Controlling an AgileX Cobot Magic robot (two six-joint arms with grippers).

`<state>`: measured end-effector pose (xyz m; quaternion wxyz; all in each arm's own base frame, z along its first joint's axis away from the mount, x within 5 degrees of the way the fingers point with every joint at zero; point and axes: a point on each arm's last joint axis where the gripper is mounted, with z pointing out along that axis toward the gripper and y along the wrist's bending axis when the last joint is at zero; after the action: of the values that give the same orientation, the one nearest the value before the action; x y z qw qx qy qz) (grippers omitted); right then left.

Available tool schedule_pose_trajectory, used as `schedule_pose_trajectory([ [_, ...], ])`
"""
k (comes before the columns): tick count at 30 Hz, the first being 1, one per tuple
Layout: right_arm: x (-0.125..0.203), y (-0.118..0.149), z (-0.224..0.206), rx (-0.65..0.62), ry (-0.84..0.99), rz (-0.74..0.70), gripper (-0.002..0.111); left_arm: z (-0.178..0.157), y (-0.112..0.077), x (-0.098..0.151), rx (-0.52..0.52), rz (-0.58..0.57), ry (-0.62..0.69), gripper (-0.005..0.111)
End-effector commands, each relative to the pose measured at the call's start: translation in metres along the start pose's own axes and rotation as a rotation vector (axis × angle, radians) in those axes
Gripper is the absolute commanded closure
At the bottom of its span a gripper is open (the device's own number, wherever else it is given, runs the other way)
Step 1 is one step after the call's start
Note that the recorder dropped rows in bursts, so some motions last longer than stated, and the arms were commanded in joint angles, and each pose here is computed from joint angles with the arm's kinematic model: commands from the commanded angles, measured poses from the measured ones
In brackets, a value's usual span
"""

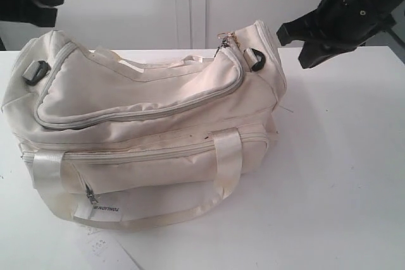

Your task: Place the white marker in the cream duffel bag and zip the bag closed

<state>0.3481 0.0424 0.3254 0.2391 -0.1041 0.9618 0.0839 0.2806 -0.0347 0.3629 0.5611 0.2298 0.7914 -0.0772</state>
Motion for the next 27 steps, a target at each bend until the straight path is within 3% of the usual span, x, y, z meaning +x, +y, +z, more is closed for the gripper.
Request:
schedule_pose_trajectory([
  [1,-0.007,0.006,0.004,-0.098,-0.055,0.025,0.081,-0.015,0.008,0.028,0.067,-0.222,0.256,0.107],
  [5,-0.014,0.002,0.015,-0.083,-0.108,0.041,0.054,-0.024,0.004,0.038,0.141,-0.234,0.368,0.107],
  [17,-0.024,-0.01,0.08,-0.104,-0.09,0.16,0.053,-0.044,-0.005,0.027,0.154,-0.219,0.327,0.107],
  [20,-0.024,-0.011,0.086,-0.103,-0.08,0.15,0.065,-0.044,-0.007,0.028,0.168,-0.22,0.338,0.107],
  [24,-0.024,-0.01,0.083,-0.102,-0.081,0.118,0.107,-0.044,-0.007,0.028,0.175,-0.208,0.342,0.107],
  [27,-0.026,-0.009,0.073,-0.097,-0.105,0.111,0.108,-0.044,-0.007,0.028,0.175,-0.208,0.342,0.107],
])
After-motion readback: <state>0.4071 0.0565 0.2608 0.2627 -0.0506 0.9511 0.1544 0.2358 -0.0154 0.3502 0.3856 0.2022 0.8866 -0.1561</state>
